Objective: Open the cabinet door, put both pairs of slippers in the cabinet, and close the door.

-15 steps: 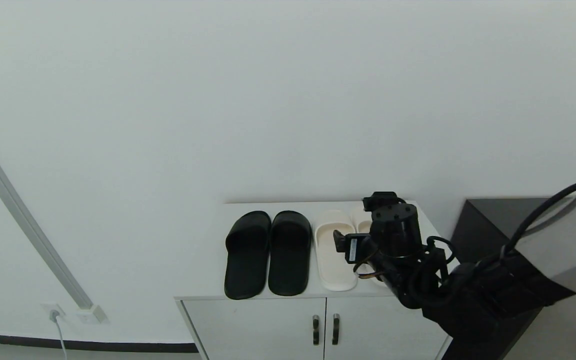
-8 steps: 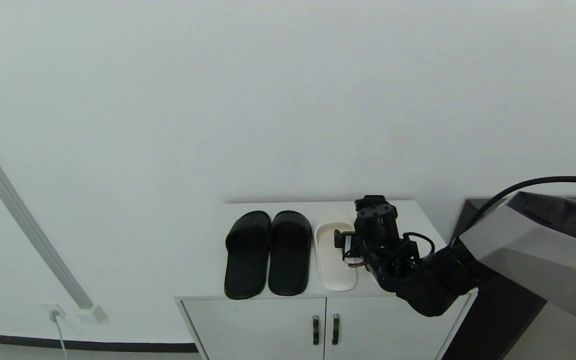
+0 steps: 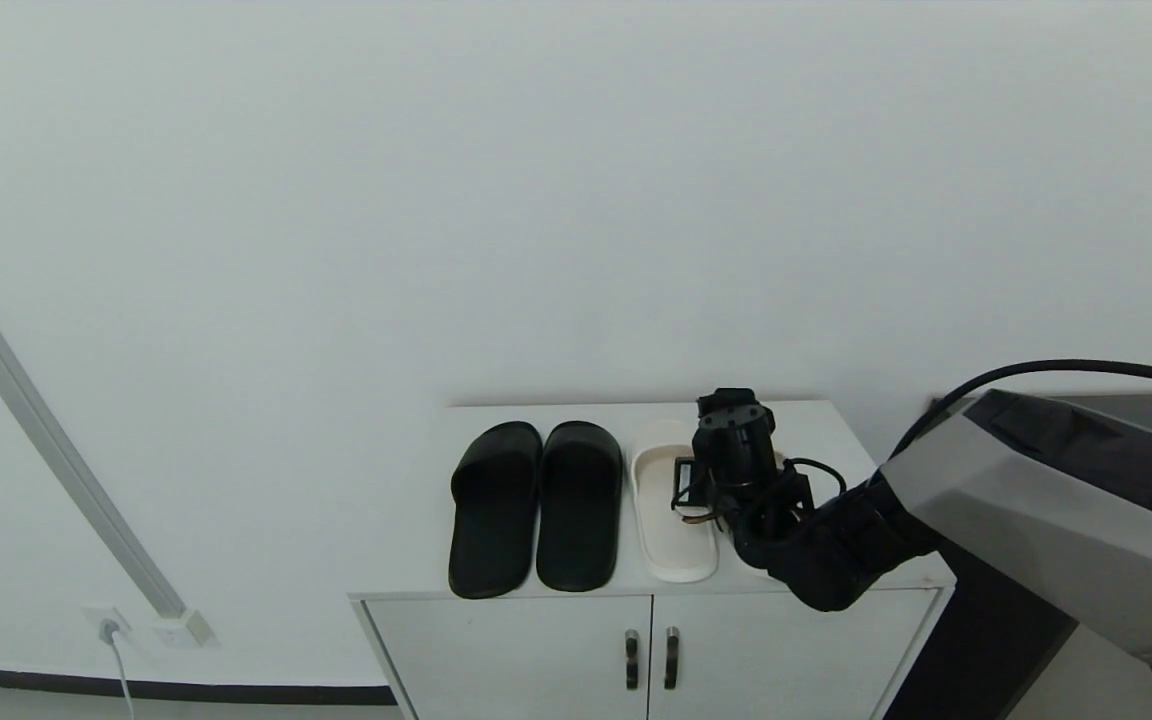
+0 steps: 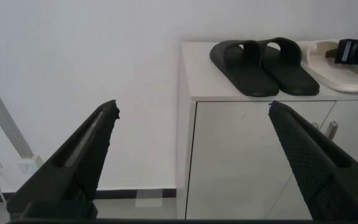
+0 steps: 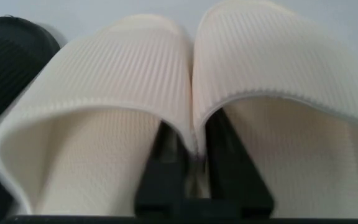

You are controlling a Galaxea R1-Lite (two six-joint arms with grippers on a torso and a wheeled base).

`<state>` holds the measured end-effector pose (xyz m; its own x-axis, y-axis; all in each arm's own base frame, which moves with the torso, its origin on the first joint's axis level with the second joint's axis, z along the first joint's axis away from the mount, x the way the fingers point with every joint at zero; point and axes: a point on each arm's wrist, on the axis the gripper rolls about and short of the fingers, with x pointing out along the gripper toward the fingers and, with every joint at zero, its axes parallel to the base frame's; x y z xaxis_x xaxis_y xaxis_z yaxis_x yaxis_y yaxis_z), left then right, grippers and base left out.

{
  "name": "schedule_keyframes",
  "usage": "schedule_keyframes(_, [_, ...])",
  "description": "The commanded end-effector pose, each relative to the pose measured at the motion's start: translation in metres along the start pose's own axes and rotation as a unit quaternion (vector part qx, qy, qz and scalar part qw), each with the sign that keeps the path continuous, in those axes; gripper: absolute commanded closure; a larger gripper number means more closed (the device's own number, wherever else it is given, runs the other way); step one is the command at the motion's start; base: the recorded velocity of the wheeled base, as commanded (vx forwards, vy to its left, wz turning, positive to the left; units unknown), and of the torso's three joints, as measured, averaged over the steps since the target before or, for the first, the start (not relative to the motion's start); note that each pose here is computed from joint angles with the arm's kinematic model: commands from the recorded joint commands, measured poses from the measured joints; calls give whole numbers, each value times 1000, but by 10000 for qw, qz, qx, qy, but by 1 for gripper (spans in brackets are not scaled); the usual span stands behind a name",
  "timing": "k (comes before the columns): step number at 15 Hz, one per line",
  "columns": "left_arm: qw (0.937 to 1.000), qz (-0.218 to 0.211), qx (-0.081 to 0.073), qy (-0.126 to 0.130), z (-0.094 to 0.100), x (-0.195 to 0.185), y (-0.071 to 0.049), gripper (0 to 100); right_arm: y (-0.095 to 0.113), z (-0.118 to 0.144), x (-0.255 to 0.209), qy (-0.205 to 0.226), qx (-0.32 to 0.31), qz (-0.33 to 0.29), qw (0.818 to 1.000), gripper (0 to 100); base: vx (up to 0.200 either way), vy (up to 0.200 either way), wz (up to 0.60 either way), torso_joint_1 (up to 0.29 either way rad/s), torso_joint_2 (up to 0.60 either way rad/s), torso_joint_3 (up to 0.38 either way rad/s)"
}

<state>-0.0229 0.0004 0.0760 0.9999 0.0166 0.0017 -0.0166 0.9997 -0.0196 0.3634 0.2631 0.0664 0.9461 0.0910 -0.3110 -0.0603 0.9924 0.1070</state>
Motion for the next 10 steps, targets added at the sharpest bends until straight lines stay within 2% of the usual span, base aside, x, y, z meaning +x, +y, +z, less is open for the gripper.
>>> schedule_keyframes(1, [10000,2,-2,8,0,0,0,0,0,-1,-1,16,-16,0,10000,100,0,0,0,0,0,0])
schedule_keyframes(3, [10000,-6,-2,9,0,0,0,0,-2,7,-9,-45,-30,10,10000,100,0,0,0,0,0,0])
schedule_keyframes(6, [10000,2,6,8,0,0,0,0,-13,35,-42,-257,-82,118,9996,100,0,0,0,0,0,0])
schedule_keyframes(8, [10000,2,21,8,0,0,0,0,-19,46,-67,-339,-177,451,9983,100,0,0,0,0,0,0])
schedule_keyframes(10, [10000,-6,29,9,0,0,0,0,-30,54,-114,-296,-361,1322,9901,100,0,0,0,0,0,0])
